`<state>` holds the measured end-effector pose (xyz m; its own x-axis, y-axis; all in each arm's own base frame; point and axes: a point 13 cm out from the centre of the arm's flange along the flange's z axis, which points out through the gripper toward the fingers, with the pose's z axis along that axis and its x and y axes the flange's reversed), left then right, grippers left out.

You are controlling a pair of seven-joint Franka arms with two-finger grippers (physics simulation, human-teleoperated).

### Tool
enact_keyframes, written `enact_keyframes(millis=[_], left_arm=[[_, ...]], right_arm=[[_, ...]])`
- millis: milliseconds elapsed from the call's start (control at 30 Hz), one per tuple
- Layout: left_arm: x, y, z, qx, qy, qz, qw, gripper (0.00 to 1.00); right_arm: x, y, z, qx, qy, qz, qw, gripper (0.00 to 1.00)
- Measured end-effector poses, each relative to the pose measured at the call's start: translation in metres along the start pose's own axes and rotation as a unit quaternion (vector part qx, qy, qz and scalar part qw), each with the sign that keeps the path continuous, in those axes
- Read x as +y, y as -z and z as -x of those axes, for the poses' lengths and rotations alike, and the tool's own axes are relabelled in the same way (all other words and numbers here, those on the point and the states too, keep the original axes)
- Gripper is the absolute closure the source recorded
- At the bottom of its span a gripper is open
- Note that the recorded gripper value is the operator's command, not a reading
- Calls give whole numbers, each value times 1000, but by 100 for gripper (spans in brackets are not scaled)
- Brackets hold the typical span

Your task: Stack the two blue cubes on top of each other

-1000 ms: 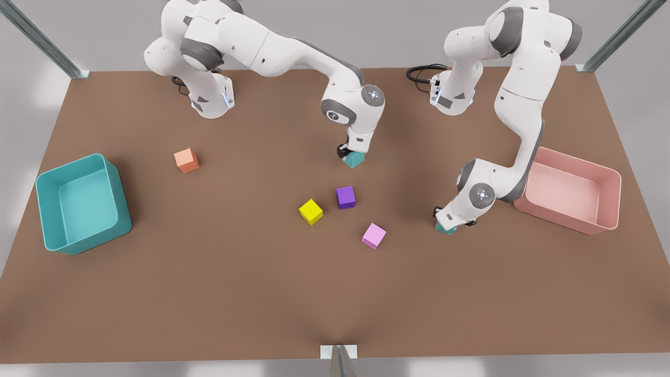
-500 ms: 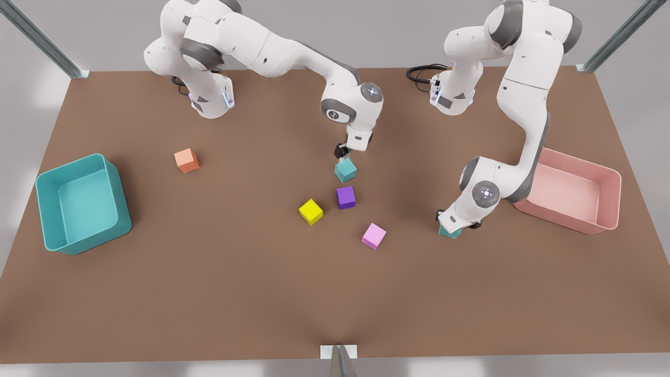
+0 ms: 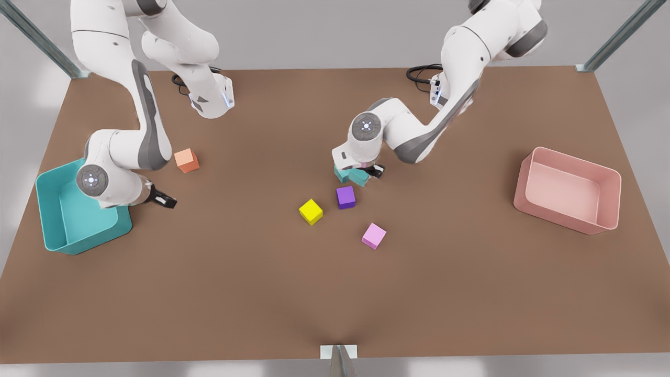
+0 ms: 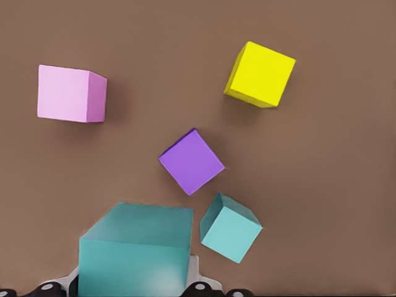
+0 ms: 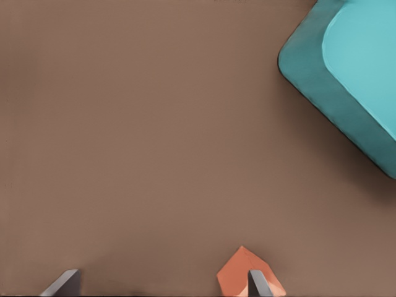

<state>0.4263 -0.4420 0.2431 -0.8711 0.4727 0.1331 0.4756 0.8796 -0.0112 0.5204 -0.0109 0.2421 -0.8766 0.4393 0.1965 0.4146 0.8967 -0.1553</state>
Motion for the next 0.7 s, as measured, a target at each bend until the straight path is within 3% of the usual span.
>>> enact_keyframes(millis=[233, 700], left_arm=[[-42, -34, -27, 21, 46, 17, 999, 41], [-68, -93, -14, -6, 154, -29, 988, 41]], right_arm=[[-4, 87, 10, -84, 53, 36, 994, 0], [-4, 92, 5, -71, 132, 25, 988, 0]])
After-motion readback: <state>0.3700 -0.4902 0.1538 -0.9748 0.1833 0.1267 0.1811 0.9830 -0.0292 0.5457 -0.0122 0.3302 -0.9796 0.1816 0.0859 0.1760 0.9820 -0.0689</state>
